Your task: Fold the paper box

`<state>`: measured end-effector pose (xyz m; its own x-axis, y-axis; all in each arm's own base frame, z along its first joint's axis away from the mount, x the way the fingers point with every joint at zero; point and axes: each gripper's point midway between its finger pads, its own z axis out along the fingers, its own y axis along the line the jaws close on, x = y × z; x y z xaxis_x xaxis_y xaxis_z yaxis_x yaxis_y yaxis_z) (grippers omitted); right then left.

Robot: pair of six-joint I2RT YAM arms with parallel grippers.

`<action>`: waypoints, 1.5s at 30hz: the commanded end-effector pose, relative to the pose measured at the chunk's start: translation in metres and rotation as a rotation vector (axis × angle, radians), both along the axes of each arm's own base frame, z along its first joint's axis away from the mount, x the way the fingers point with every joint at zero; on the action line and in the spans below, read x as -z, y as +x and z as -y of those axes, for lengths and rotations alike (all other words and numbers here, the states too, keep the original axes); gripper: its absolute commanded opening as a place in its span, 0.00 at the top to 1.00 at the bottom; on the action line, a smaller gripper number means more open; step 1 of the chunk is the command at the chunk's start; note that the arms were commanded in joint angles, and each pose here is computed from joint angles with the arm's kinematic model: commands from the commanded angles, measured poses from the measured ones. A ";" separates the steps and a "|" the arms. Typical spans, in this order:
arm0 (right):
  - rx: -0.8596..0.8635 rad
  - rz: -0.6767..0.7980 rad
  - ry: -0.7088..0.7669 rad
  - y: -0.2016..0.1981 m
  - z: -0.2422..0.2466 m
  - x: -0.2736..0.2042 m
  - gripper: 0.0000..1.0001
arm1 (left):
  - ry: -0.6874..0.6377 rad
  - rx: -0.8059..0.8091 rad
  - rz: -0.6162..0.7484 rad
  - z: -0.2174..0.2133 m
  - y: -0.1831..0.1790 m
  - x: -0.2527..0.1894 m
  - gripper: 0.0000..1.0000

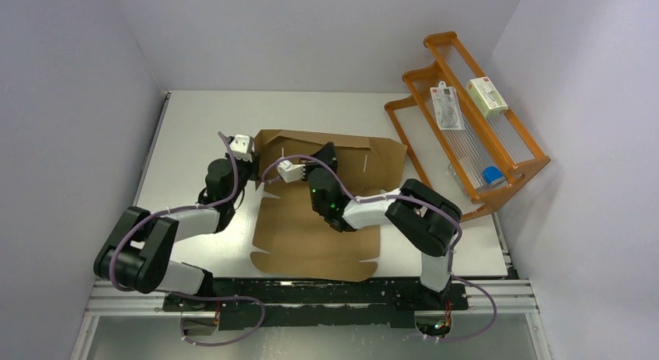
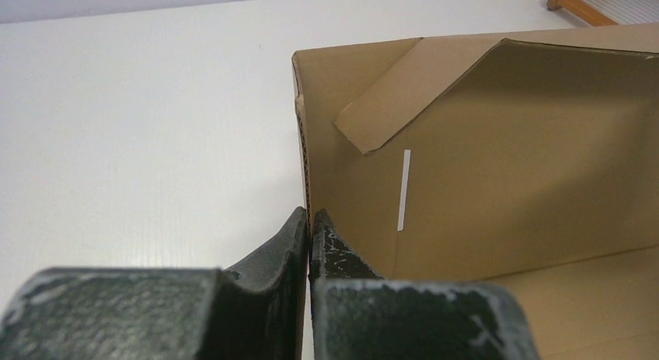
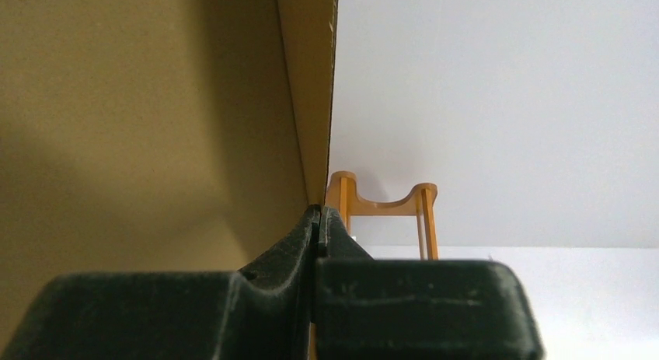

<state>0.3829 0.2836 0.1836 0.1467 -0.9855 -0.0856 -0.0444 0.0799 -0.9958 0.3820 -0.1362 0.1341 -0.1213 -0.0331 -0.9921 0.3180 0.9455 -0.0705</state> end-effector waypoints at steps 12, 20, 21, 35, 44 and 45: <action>-0.092 0.024 0.023 -0.035 -0.020 0.014 0.99 | -0.082 0.131 -0.028 0.036 -0.047 0.006 0.91; -0.137 0.060 0.069 -0.013 -0.042 -0.008 0.97 | -0.038 0.181 0.112 0.043 -0.041 -0.034 0.95; -0.135 0.057 0.085 -0.007 -0.042 -0.011 0.97 | -0.029 0.203 0.126 0.046 -0.041 -0.040 0.95; -0.161 0.051 0.187 0.015 -0.046 -0.019 0.96 | 0.016 0.267 0.161 0.053 -0.046 -0.045 0.94; -0.166 0.092 0.177 0.004 -0.035 -0.008 0.94 | -0.087 0.203 0.078 0.052 -0.047 -0.015 0.93; -0.163 0.093 0.165 0.003 -0.034 -0.005 0.94 | -0.095 0.203 0.079 0.053 -0.049 -0.016 0.92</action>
<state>0.3960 0.3027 0.1937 0.2297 -0.9500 -0.2117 0.0032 0.2183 -0.9759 0.3498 -0.1664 0.1507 -0.0418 -0.0444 -0.9981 0.4320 0.9000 -0.0581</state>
